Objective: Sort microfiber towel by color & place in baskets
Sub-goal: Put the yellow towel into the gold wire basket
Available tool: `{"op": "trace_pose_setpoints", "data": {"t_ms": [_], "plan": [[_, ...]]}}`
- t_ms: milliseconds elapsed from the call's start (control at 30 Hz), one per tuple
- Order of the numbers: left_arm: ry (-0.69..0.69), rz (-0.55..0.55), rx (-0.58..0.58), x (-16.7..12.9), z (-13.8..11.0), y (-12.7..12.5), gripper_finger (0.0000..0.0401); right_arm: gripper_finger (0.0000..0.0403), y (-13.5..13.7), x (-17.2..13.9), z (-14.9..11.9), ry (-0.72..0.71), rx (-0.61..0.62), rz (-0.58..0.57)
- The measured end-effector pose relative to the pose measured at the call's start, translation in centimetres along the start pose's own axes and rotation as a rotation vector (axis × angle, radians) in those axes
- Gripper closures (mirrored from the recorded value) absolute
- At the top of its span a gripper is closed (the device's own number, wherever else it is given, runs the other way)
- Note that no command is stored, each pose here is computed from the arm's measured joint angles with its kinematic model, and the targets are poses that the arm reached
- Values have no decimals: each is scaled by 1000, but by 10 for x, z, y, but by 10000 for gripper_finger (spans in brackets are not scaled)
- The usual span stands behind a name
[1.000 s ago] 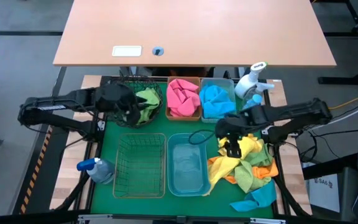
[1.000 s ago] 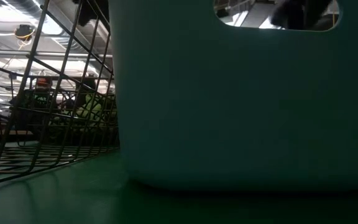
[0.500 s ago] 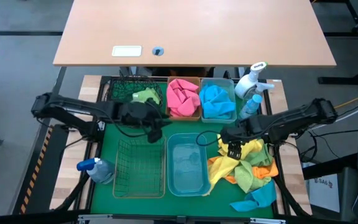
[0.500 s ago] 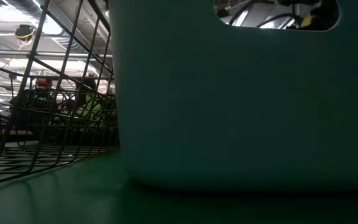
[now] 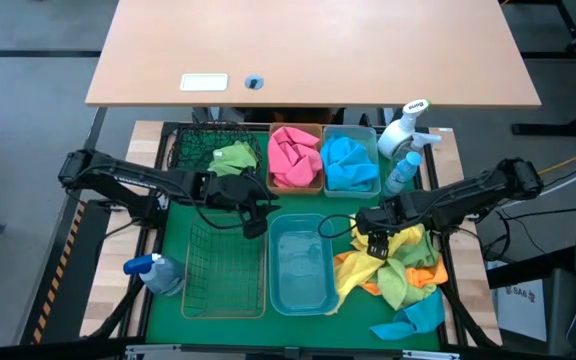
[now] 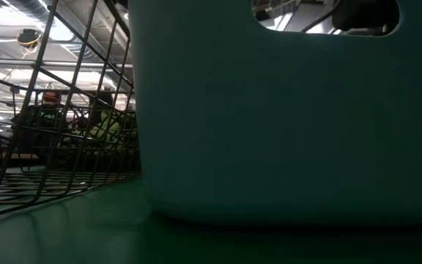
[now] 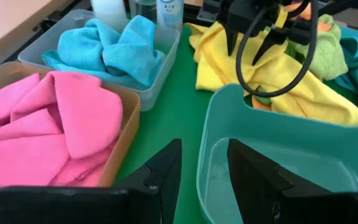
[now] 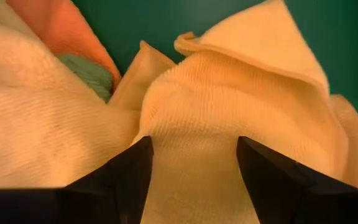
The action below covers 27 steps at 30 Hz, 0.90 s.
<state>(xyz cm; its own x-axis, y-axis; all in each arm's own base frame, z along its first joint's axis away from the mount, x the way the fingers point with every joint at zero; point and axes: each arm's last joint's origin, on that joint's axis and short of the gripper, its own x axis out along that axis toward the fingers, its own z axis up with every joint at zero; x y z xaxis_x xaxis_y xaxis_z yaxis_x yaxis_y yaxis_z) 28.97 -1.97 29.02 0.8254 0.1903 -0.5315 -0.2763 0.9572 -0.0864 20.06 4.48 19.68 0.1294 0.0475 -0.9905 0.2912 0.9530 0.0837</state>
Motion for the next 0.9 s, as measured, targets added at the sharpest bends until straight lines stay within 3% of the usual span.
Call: {"op": "trace_pose_setpoints", "data": {"t_ms": [200,533,733,900], "plan": [[-2,0,0,0,0,0,277,211,-2,5,-2,-1,0,-10],[-2,0,0,0,0,0,277,389,-1,4,-2,-3,0,-8],[-3,-1,-1,0,0,0,277,378,4,-11,8,-45,-38,15],[-32,-9,-8,-1,3,-1,277,397,11,-36,21,-119,-93,36]]}}
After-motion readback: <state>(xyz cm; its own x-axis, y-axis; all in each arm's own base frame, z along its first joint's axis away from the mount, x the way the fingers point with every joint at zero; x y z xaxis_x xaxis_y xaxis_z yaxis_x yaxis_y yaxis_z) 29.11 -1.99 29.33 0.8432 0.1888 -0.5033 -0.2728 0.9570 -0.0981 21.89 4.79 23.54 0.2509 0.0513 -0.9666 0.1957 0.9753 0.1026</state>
